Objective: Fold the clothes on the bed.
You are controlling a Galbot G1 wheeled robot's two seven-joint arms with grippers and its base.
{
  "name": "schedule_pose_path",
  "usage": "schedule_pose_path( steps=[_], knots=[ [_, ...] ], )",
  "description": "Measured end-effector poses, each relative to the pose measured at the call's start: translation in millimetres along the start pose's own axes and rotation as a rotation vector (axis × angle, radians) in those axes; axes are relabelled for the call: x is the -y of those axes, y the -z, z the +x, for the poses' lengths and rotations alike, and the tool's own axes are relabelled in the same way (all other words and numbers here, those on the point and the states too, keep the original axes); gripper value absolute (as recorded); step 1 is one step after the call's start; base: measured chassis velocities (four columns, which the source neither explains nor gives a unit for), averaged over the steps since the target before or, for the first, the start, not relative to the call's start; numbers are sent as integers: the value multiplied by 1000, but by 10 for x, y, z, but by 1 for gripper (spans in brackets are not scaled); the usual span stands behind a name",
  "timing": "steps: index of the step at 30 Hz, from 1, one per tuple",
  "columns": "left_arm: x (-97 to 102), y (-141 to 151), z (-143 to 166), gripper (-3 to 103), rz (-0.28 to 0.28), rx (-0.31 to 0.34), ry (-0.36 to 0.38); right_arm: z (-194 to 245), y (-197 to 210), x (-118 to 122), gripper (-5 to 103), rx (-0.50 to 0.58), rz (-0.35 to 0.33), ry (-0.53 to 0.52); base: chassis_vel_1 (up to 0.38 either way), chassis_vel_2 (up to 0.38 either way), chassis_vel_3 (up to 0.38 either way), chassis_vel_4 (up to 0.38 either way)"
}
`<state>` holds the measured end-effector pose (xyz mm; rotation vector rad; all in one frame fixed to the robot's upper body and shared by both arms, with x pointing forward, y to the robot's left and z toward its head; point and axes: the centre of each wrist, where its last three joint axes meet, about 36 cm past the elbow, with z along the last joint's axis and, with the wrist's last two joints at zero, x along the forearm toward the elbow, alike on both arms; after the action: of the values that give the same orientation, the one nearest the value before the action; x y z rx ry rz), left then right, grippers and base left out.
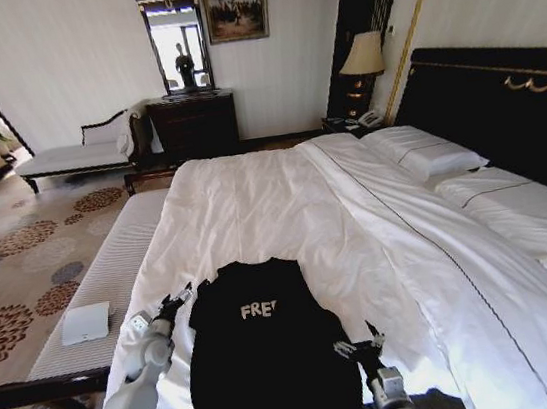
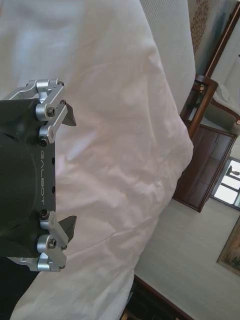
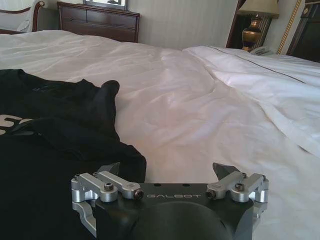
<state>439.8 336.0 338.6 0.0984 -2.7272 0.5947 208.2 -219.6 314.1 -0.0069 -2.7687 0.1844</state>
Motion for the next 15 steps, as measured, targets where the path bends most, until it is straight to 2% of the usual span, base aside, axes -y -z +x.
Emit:
schedule_pose_path(
  steps=[6, 12, 15],
  knots=[
    [58, -167, -65, 100, -58, -42, -7, -57, 63, 74, 100, 6, -11, -10, 0, 0, 0, 0],
    [78, -284, -78, 103, -86, -65, -8, -82, 96, 97, 100, 12, -28, -13, 0, 0, 0, 0],
    [91, -346, -106, 94, -103, -78, -6, -92, 117, 111, 100, 16, -35, -16, 0, 0, 0, 0]
  ],
)
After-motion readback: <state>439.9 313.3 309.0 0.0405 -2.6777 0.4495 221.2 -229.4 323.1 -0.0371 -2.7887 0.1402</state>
